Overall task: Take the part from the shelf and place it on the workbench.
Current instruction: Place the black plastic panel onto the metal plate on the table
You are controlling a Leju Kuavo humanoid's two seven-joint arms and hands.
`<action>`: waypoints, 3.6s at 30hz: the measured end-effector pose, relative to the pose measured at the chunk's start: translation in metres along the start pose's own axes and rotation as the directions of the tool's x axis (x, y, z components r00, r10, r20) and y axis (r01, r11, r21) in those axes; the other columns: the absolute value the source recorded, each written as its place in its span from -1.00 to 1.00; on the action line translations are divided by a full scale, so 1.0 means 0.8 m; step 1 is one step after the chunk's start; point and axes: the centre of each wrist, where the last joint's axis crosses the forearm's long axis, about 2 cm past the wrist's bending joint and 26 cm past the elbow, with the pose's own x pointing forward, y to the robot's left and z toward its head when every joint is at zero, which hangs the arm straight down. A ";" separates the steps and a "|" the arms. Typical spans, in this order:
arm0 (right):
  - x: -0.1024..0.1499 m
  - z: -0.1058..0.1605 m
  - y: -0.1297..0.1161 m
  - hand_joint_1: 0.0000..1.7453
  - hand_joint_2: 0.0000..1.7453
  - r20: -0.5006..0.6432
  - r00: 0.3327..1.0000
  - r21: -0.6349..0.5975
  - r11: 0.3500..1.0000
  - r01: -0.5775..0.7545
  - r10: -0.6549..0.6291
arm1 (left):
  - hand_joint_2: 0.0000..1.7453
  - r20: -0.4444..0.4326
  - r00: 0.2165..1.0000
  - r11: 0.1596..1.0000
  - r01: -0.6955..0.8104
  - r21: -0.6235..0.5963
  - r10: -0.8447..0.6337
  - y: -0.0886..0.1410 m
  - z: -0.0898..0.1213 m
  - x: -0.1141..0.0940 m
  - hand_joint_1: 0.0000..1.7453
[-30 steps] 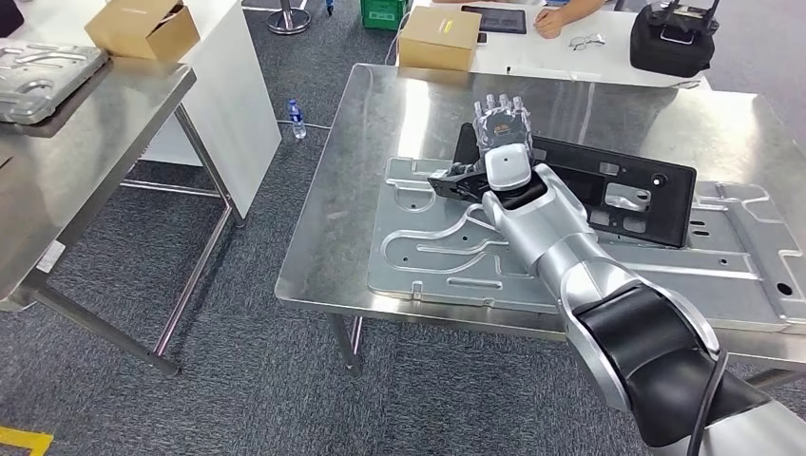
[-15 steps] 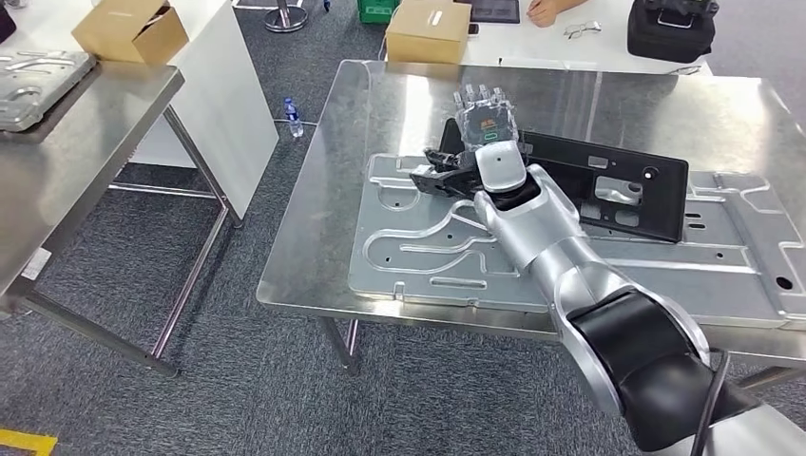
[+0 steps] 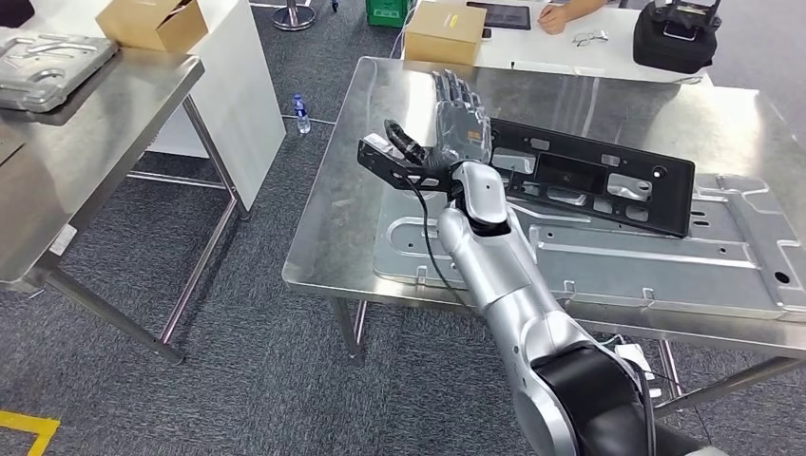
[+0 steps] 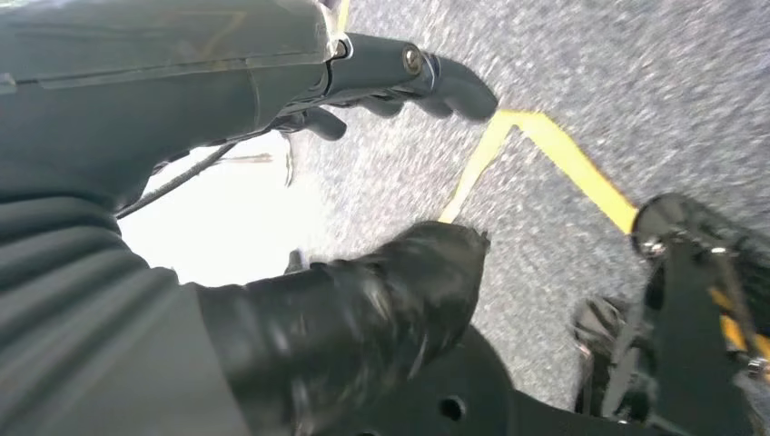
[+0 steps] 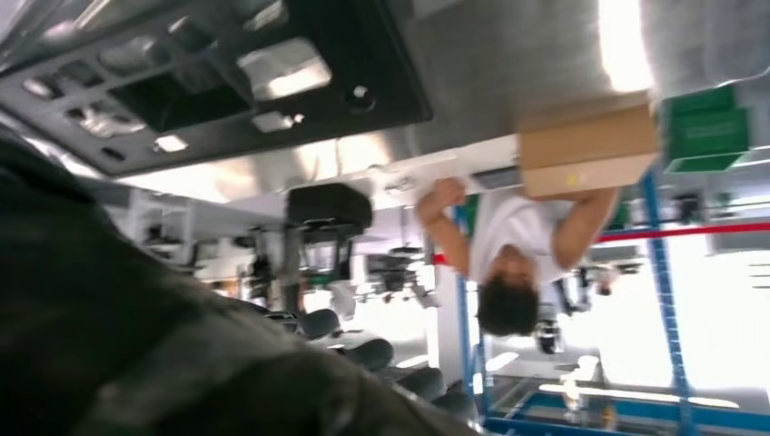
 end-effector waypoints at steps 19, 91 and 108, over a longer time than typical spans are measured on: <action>-0.015 0.152 0.064 -1.00 -0.50 -0.047 0.988 -0.032 0.989 0.146 -0.148 | 1.00 0.000 0.998 0.998 -0.057 0.029 0.057 0.008 -0.002 -0.006 -1.00; 0.035 0.557 0.281 -1.00 -1.00 -0.760 -0.635 -0.517 0.464 0.719 0.137 | -1.00 0.106 0.992 0.994 -0.080 0.068 0.073 0.013 -0.001 0.004 -1.00; 0.044 0.549 0.285 -1.00 -1.00 -0.835 -0.542 -0.453 0.435 0.779 0.101 | -1.00 0.088 0.995 0.996 -0.050 0.069 0.044 0.011 -0.001 -0.001 -1.00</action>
